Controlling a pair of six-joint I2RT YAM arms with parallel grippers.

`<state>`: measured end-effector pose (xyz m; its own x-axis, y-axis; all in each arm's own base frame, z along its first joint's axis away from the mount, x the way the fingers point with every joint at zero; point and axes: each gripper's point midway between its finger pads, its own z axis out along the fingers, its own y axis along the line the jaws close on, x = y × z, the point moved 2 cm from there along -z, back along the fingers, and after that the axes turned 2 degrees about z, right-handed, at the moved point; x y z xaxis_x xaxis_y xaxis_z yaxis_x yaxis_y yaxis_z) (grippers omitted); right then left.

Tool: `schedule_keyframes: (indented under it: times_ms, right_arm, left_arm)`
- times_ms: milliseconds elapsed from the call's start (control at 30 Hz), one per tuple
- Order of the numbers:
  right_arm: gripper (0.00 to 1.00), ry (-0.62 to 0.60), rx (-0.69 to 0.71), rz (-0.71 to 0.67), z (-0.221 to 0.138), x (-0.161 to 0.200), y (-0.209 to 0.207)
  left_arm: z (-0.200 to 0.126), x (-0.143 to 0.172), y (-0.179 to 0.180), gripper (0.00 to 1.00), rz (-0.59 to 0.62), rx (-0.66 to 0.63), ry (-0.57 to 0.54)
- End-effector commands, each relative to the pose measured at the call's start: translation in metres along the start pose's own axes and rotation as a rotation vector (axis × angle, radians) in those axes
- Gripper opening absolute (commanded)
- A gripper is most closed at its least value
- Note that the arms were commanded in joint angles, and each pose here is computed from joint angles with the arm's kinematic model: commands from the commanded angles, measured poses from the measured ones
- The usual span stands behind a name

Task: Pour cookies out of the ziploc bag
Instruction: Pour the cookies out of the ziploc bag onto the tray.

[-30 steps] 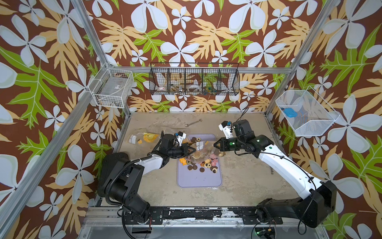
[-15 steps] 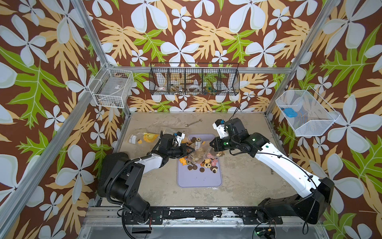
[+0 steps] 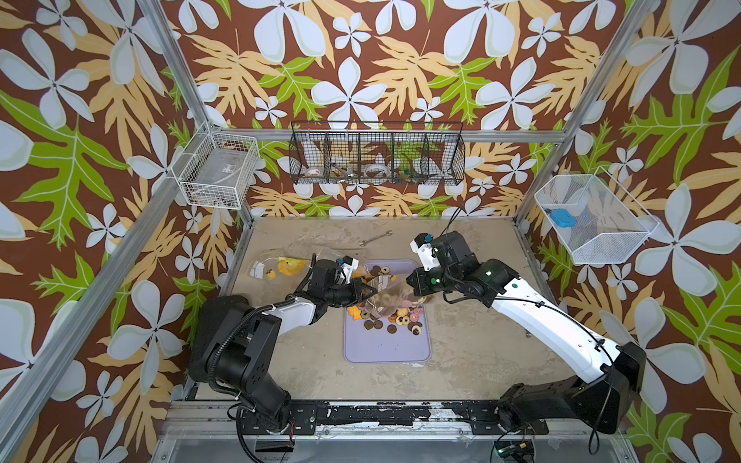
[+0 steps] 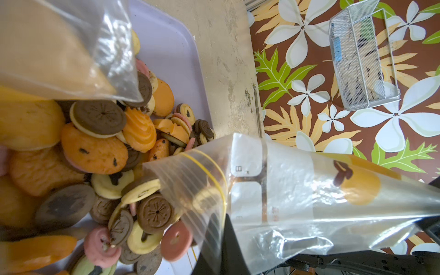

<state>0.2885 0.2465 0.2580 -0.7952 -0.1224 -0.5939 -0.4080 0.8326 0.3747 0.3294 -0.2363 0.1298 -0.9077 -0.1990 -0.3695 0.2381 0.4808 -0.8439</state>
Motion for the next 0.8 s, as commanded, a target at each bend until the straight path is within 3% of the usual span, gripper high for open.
schedule_keyframes:
  times_ms: [0, 100, 200, 333, 500, 667, 767]
  right_arm:
    - [0.00, -0.052, -0.007, -0.028, -0.006, -0.013, 0.006]
    - [0.00, -0.121, 0.015, -0.022, -0.012, -0.019, 0.002]
    - [0.00, -0.039, 0.041, -0.027, -0.007, -0.014, 0.001]
    - [0.00, -0.148, 0.033, -0.044, -0.017, -0.022, 0.007]
    - [0.00, -0.041, 0.095, -0.045, -0.002, -0.015, -0.007]
    - [0.00, -0.192, 0.051, -0.050, -0.043, -0.041, 0.011]
    - [0.00, -0.216, 0.085, -0.063, -0.043, -0.040, 0.003]
  left_arm:
    - [0.000, 0.002, 0.004, 0.00, -0.014, -0.019, 0.006]
    - [0.000, 0.003, 0.005, 0.00, -0.014, -0.022, 0.006]
    - [0.001, 0.003, 0.002, 0.00, -0.018, -0.010, 0.010]
    - [0.000, 0.001, -0.001, 0.00, -0.010, -0.007, 0.004]
    - [0.002, 0.002, -0.006, 0.00, -0.009, 0.002, 0.011]
    - [-0.001, 0.002, -0.019, 0.00, -0.019, 0.050, 0.008]
    - [-0.003, -0.002, -0.026, 0.00, -0.007, 0.060, -0.008]
